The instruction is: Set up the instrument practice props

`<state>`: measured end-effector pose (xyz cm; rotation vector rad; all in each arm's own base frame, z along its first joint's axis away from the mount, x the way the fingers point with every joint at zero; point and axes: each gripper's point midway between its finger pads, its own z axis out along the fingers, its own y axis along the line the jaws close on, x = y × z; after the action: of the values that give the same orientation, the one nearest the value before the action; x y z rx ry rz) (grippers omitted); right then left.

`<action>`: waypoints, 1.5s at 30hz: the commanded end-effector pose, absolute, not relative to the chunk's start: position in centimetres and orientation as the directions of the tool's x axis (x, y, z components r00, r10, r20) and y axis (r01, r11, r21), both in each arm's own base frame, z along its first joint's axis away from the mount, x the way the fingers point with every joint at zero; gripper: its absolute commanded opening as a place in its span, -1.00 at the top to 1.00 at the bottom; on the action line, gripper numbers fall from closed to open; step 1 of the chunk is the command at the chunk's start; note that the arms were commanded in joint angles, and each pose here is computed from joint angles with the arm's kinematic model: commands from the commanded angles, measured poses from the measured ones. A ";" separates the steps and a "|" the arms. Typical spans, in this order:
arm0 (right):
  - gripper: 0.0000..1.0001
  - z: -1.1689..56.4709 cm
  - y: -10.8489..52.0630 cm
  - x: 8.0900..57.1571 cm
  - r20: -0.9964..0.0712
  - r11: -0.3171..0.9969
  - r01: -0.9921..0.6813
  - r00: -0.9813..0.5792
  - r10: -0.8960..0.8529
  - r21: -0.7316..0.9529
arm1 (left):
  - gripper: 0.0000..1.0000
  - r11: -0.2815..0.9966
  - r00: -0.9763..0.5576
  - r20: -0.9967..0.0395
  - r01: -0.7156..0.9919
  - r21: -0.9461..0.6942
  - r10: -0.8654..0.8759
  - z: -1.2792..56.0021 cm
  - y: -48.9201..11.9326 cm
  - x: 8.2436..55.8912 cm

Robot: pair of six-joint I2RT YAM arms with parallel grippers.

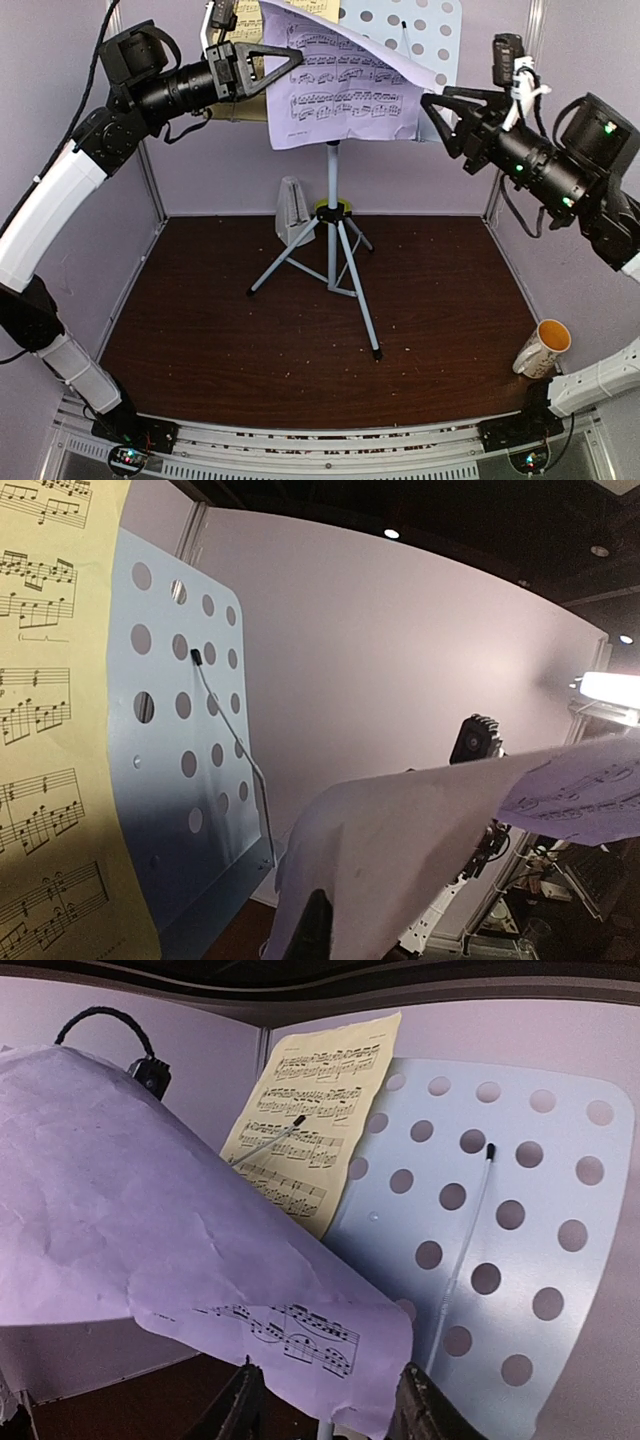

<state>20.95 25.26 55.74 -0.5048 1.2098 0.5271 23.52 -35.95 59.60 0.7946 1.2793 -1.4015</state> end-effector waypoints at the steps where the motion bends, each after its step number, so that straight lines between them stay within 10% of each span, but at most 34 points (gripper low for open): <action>1: 0.10 60.5 28.3 20.4 -0.924 0.706 -0.703 0.321 0.210 -0.083 | 1.00 0.091 -0.234 -0.934 0.959 -0.267 -0.270 60.6 -35.8 23.3; 20: -0.10 67.6 29.4 31.2 -0.872 0.880 -0.474 0.445 0.205 -0.035 | 1.00 0.342 -0.131 -0.949 0.912 -0.229 -0.286 62.4 -32.1 27.4; 45: -0.03 60.9 24.2 30.9 -0.936 0.888 -0.414 0.188 0.299 0.200 | 1.00 0.374 -0.233 -0.917 0.859 -0.350 -0.324 61.1 -32.6 31.7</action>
<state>30.63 24.11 62.36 -0.1303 1.2275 0.4507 31.75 -33.13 59.55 0.5503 1.4425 -1.1939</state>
